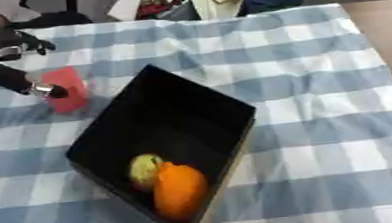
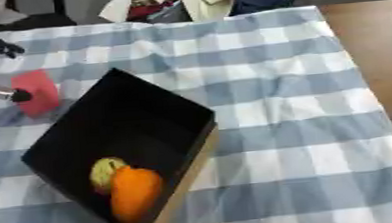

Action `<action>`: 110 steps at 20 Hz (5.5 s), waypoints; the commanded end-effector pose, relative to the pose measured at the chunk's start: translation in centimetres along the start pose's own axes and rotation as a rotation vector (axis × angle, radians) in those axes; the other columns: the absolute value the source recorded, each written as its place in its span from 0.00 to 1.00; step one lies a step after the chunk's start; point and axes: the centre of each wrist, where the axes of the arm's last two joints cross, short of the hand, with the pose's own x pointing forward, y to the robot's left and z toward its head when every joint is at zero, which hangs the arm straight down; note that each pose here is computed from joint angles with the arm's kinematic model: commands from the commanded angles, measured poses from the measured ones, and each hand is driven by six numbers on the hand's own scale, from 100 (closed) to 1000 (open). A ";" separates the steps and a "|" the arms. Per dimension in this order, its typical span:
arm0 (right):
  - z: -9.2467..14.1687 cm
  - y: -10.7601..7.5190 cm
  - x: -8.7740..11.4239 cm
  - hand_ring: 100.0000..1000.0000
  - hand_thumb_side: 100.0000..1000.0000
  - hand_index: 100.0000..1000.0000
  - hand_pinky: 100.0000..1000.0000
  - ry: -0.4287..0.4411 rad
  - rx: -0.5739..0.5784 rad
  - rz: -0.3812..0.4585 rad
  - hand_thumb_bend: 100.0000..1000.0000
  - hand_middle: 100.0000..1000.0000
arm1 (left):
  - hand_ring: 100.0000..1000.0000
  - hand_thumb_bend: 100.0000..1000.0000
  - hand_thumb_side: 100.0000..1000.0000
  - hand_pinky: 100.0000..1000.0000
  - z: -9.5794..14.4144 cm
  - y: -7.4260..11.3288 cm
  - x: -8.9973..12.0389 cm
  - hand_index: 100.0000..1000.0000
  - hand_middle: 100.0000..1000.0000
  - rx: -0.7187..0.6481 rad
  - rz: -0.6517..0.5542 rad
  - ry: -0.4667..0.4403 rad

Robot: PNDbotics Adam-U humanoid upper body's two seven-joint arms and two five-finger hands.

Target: Pick up objects on the table and place them in the box.

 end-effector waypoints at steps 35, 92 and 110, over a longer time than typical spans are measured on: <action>0.2 -1.1 0.4 0.86 1.00 0.88 0.93 -0.004 0.000 -0.002 0.00 0.75 | 0.88 0.41 0.63 0.85 0.2 0.7 0.2 1.00 0.77 -0.160 0.056 0.081; 1.2 -0.5 0.5 0.86 1.00 0.87 0.94 0.010 -0.024 -0.027 0.00 0.75 | 0.50 0.00 0.25 0.49 9.6 3.8 19.1 0.66 0.33 0.500 -0.380 -0.662; 1.3 -0.4 0.5 0.86 1.00 0.87 0.94 0.012 -0.028 -0.036 0.00 0.75 | 0.59 0.00 0.48 0.55 8.2 0.0 21.4 0.71 0.44 0.298 -0.349 -0.604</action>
